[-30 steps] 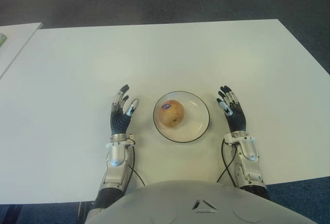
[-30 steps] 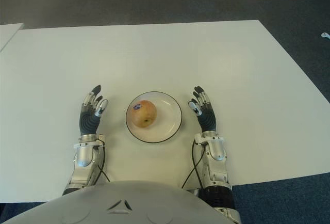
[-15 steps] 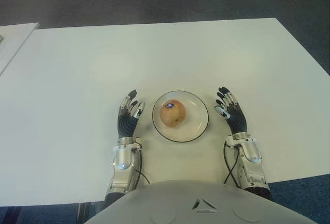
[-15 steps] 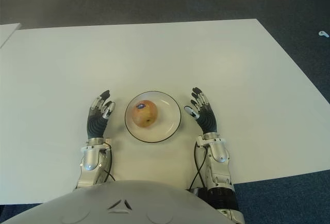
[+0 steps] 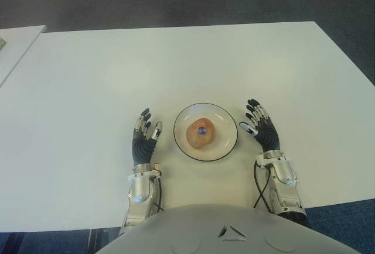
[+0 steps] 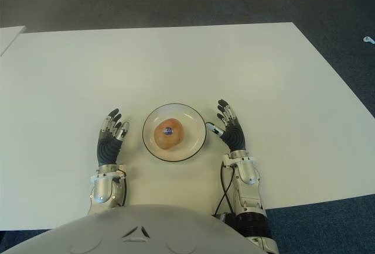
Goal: Put the apples into the plate.
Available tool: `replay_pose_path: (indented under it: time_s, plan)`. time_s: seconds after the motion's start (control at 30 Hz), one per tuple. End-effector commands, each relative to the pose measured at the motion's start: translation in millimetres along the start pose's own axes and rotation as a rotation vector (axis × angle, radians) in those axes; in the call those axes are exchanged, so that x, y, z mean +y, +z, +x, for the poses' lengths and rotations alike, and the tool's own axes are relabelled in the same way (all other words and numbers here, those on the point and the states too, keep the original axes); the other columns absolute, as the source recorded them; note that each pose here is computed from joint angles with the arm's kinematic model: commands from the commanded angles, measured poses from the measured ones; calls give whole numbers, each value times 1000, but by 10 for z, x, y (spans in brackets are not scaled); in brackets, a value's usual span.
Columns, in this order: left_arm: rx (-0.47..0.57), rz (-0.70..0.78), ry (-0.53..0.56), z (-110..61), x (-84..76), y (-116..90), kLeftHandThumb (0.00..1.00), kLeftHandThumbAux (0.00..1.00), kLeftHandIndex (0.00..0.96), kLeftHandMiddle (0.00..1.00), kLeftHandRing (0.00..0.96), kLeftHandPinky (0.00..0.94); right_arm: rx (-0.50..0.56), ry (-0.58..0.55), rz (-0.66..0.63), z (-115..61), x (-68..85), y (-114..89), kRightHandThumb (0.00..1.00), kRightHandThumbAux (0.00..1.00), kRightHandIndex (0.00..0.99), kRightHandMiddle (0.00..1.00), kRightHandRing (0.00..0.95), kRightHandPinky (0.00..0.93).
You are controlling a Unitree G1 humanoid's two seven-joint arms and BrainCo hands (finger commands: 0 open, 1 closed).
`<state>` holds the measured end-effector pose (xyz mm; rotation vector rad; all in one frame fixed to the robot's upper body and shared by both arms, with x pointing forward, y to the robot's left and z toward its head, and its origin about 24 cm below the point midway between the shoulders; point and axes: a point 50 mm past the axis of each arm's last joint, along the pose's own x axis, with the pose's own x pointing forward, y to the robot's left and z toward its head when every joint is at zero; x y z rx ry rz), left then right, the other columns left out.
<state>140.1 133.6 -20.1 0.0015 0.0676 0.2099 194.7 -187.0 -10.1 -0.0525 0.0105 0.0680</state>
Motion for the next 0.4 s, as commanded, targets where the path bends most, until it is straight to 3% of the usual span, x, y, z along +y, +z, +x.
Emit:
replay_pose_path:
  time_s: [0.03, 0.4]
  plan:
    - [64, 8, -10, -147, -132, 60, 139, 588, 88, 70, 33, 6, 58, 9, 10, -38, 45, -85, 133, 667, 0, 0, 0, 0]
    - [84, 94, -31, -174, -133, 96, 97, 574, 48, 63, 31, 21, 73, 29, 8, -43, 63, -80, 152, 642, 0, 0, 0, 0]
